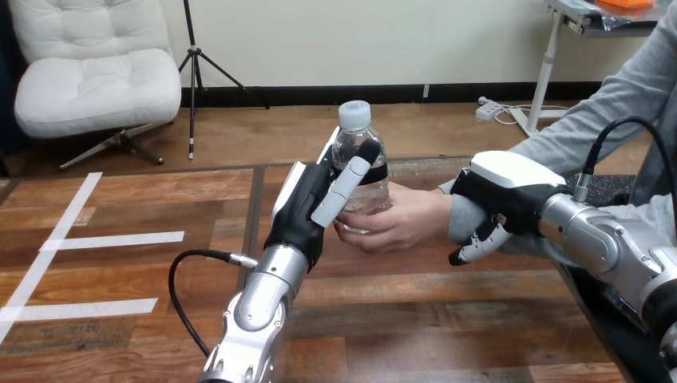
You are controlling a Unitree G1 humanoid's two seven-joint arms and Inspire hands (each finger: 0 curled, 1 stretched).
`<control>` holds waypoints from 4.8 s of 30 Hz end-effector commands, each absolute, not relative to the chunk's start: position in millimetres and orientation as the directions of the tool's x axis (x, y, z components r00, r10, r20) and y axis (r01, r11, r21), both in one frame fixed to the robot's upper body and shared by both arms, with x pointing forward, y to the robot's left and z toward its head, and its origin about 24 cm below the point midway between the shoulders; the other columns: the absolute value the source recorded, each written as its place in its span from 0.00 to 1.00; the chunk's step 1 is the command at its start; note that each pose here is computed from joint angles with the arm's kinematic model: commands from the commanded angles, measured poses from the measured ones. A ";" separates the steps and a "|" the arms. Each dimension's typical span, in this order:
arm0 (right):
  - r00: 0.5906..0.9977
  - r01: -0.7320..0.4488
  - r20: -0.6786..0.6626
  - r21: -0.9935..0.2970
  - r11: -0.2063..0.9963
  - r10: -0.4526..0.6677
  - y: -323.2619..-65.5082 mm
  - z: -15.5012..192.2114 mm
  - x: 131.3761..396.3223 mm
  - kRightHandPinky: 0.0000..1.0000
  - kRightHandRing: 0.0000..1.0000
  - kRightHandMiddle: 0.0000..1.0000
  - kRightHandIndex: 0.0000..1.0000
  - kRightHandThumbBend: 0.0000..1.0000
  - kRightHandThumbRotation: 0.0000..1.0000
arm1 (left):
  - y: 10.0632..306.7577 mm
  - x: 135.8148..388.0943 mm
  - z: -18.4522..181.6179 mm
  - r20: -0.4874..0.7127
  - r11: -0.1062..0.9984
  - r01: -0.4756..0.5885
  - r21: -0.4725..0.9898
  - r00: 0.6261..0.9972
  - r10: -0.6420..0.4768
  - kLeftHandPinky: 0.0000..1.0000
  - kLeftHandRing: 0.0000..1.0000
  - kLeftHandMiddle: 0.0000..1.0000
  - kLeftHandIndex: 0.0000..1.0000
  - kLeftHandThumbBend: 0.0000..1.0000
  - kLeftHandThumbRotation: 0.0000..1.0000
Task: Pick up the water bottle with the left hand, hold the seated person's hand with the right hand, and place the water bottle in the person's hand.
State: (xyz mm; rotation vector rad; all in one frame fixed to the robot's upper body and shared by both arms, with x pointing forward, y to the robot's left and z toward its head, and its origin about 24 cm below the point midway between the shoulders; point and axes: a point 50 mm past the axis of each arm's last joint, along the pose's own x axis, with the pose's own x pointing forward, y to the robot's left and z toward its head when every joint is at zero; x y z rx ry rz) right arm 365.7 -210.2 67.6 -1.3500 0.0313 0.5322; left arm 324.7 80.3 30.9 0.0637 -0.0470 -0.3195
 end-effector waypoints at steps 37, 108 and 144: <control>0.888 -0.284 -0.170 -0.934 0.218 0.428 -186.7 97.0 376.8 0.18 0.22 0.27 0.28 0.69 0.00 | 128.2 315.0 59.0 0.171 0.972 0.231 -0.040 0.960 -0.221 1.00 1.00 1.00 1.00 0.99 1.00; 0.905 -0.249 -0.117 -0.925 0.286 0.410 -206.1 103.7 364.4 0.69 0.76 0.78 0.78 0.82 1.00 | 199.1 254.3 58.5 0.204 0.998 0.026 -0.062 0.979 -0.013 1.00 1.00 1.00 1.00 0.91 1.00; 0.896 -0.292 0.300 -0.156 0.944 0.327 -200.8 82.6 286.8 0.94 0.95 0.96 0.94 0.94 1.00 | 192.6 226.4 60.2 0.232 0.998 0.045 -0.050 0.972 -0.032 1.00 1.00 1.00 1.00 0.90 1.00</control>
